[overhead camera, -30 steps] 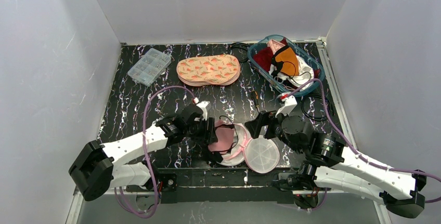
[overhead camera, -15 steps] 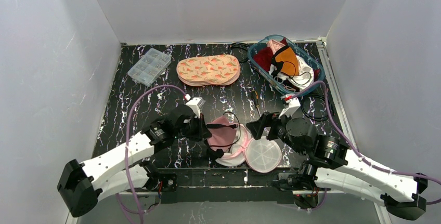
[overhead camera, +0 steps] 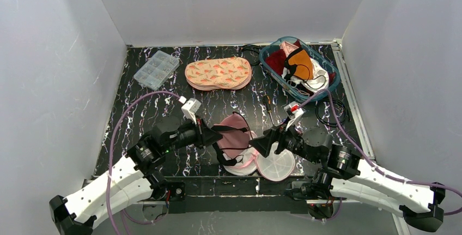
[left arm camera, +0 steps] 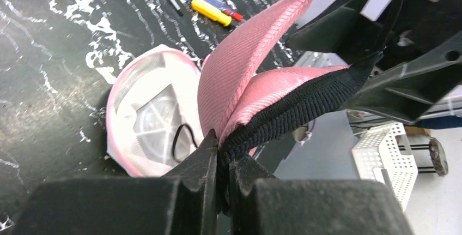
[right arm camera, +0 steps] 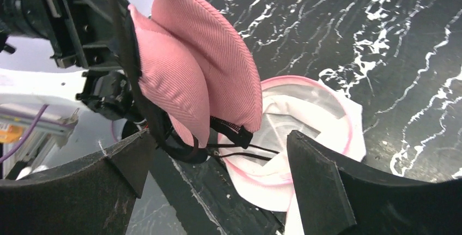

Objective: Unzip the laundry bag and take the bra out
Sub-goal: Pick up the bra from the laundry bag.

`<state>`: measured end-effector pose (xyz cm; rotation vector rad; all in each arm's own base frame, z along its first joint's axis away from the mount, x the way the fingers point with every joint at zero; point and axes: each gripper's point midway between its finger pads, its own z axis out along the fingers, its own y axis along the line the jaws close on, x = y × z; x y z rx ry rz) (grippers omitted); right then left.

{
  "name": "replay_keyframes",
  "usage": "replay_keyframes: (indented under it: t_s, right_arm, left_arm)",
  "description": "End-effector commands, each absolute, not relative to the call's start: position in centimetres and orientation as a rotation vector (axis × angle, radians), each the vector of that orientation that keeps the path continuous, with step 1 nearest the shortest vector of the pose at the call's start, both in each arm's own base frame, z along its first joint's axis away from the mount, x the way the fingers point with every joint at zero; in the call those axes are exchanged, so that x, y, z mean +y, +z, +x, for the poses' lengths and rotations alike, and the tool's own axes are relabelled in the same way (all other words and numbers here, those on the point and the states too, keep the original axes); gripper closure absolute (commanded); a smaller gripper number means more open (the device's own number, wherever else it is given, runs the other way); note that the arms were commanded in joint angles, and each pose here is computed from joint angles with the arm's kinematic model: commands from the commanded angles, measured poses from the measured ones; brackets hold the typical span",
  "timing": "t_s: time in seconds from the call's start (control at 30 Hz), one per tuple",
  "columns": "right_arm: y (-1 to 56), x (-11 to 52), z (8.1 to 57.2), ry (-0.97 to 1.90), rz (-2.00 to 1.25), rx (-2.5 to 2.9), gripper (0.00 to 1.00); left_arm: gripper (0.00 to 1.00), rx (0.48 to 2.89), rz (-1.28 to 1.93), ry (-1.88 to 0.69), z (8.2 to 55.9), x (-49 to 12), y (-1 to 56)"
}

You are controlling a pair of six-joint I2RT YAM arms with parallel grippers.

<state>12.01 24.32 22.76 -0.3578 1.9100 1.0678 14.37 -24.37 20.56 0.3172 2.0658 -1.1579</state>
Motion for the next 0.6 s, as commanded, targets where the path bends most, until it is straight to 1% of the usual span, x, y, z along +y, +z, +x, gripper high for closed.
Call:
replay_keyframes:
  t_s: [0.0, 0.2, 0.4, 0.57]
  right_arm:
    - [26.7, 25.3, 10.5, 1.225, -0.455, 1.71, 0.01]
    - [28.1, 25.5, 10.3, 1.261, -0.464, 1.647, 0.01]
    - [27.4, 26.0, 12.4, 1.161, -0.394, 1.708, 0.01]
    - [28.2, 26.1, 12.8, 1.181, -0.348, 1.666, 0.01]
  left_arm:
    - [1.0, 1.946, 0.377, -1.259, 13.4, -24.8, 23.4]
    - [1.0, 1.889, 0.408, -1.302, 12.8, -24.9, 25.1]
    - [1.0, 1.836, 0.448, -1.368, 12.1, -25.4, 27.0]
    - [1.0, 1.792, 0.465, -1.401, 11.5, -25.3, 28.2]
